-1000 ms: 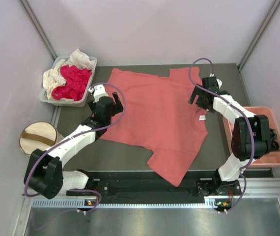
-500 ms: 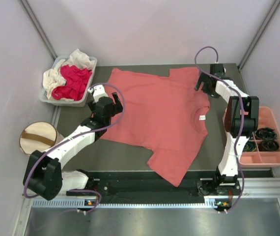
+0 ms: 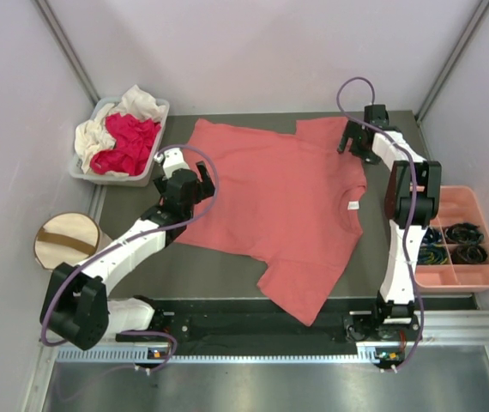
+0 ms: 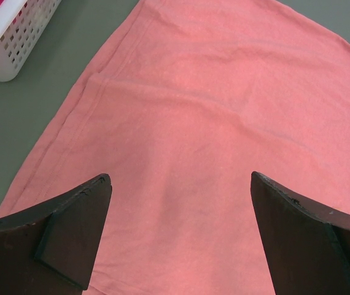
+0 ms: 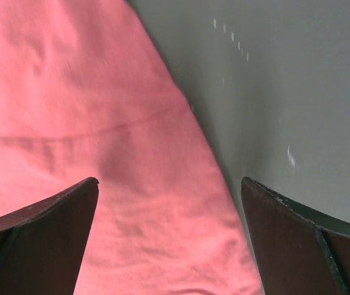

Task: Fold and stack the t-shirts
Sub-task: Grap the side of the flattened tshirt closest away from the robot with both arms

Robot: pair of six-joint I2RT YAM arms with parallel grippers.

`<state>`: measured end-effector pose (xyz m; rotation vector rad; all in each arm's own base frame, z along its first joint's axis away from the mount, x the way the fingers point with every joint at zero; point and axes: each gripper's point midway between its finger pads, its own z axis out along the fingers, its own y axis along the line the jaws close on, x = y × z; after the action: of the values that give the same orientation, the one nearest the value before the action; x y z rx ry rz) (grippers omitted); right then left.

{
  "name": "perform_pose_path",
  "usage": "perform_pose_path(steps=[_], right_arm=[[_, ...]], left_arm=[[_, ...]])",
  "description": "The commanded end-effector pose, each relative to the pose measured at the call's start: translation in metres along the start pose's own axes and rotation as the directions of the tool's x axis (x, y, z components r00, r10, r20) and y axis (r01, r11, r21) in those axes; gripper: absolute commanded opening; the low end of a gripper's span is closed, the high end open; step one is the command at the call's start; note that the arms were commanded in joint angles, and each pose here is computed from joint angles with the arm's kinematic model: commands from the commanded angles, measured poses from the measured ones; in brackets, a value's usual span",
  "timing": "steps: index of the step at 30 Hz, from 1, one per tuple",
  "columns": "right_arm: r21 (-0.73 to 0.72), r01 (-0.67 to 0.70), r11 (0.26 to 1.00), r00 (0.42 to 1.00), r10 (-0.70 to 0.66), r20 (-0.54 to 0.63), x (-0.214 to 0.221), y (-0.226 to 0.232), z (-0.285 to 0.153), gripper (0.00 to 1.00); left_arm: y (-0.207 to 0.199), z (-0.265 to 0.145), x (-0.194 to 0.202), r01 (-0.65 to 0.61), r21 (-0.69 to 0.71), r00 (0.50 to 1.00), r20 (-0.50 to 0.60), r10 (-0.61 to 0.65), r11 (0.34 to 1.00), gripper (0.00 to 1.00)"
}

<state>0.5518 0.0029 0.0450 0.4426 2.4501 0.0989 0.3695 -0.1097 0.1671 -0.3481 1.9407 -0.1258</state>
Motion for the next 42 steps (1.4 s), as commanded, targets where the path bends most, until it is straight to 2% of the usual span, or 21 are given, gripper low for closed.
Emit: perform_pose_path(steps=[1,5,8,14,15,17,20,21,30,42], right_arm=[[-0.018,0.009,1.000,1.000,-0.009,0.018,-0.024,0.003,0.003,0.99],[-0.019,0.021,1.000,1.000,-0.021,0.001,-0.026,0.005,0.011,0.98],[-0.020,0.023,1.000,1.000,-0.023,0.006,-0.030,0.004,0.013,0.85],[-0.047,0.012,0.999,1.000,-0.012,-0.013,-0.028,0.004,0.017,0.50],[-0.045,0.009,0.999,1.000,-0.010,-0.012,-0.029,0.003,0.017,0.40],[-0.045,0.011,0.999,1.000,-0.011,-0.012,-0.029,0.003,0.018,0.32],[-0.039,0.007,0.999,1.000,-0.007,-0.010,-0.029,0.000,0.020,0.12],[-0.036,0.007,0.999,1.000,-0.007,-0.009,-0.030,0.000,0.020,0.00],[0.040,-0.014,0.999,0.998,0.011,0.055,-0.060,-0.012,0.026,0.00],[0.062,-0.019,0.998,0.962,0.001,0.273,-0.126,-0.015,0.025,0.00]], left_arm=[[-0.001,-0.009,-0.008,0.007,0.017,1.000,0.024,-0.008,1.000,0.99],[0.000,-0.011,-0.008,0.012,0.021,1.000,0.023,-0.013,1.000,0.99],[-0.001,-0.013,-0.007,0.018,0.029,1.000,0.019,-0.019,0.999,0.99],[0.001,-0.018,-0.005,0.020,0.039,1.000,0.015,-0.020,0.999,0.99],[0.001,-0.018,-0.005,0.021,0.038,1.000,0.017,-0.021,0.999,0.99],[0.001,-0.019,-0.005,0.023,0.039,1.000,0.018,-0.023,0.999,0.99],[0.005,-0.021,0.002,0.011,0.029,1.000,-0.006,-0.011,1.000,0.99],[0.005,-0.021,0.001,0.013,0.029,1.000,-0.005,-0.013,0.999,0.99],[0.007,-0.024,0.000,0.010,0.024,1.000,-0.007,-0.010,1.000,0.99],[0.017,-0.029,0.008,0.010,0.001,1.000,-0.021,-0.010,1.000,0.99]])
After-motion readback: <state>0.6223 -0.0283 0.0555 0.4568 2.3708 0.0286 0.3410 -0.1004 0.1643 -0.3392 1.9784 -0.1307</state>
